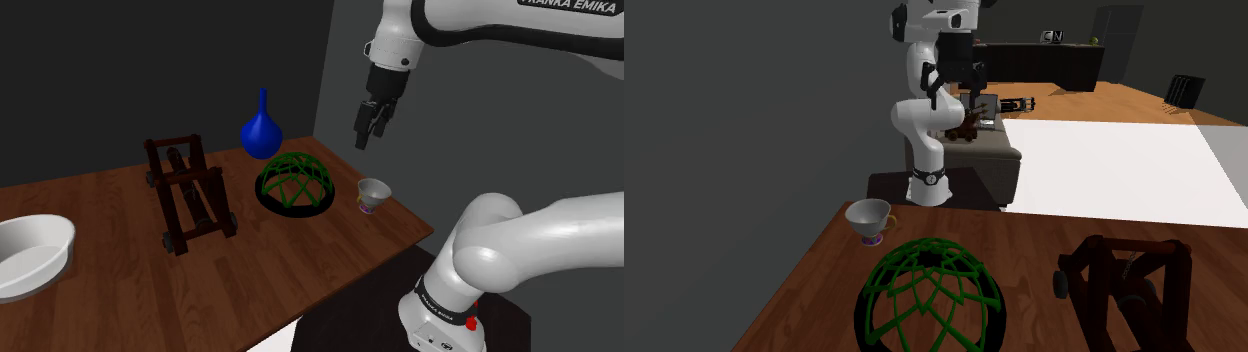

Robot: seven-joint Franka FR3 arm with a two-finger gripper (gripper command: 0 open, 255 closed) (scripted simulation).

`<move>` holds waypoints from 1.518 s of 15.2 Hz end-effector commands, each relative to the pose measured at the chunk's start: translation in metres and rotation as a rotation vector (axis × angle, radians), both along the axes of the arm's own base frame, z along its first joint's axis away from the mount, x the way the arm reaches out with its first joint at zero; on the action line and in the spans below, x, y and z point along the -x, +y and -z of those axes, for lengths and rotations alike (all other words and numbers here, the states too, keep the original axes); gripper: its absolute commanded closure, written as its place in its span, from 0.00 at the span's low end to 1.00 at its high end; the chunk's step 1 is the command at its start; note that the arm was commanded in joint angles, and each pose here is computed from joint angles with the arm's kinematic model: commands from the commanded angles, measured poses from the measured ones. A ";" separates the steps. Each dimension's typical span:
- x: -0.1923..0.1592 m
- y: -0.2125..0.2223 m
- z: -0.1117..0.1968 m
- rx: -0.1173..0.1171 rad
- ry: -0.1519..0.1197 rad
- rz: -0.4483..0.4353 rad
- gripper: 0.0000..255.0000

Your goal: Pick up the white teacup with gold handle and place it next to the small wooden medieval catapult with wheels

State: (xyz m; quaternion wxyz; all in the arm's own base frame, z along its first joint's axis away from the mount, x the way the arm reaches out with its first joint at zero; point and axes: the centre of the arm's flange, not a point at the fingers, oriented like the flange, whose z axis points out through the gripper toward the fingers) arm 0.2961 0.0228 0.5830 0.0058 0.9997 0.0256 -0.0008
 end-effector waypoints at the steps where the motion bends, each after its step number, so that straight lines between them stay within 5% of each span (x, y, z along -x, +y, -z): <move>1: 0.000 0.000 0.000 0.000 0.000 0.000 0.00; 23: 0.039 -0.155 0.216 0.110 -0.166 -0.222 0.00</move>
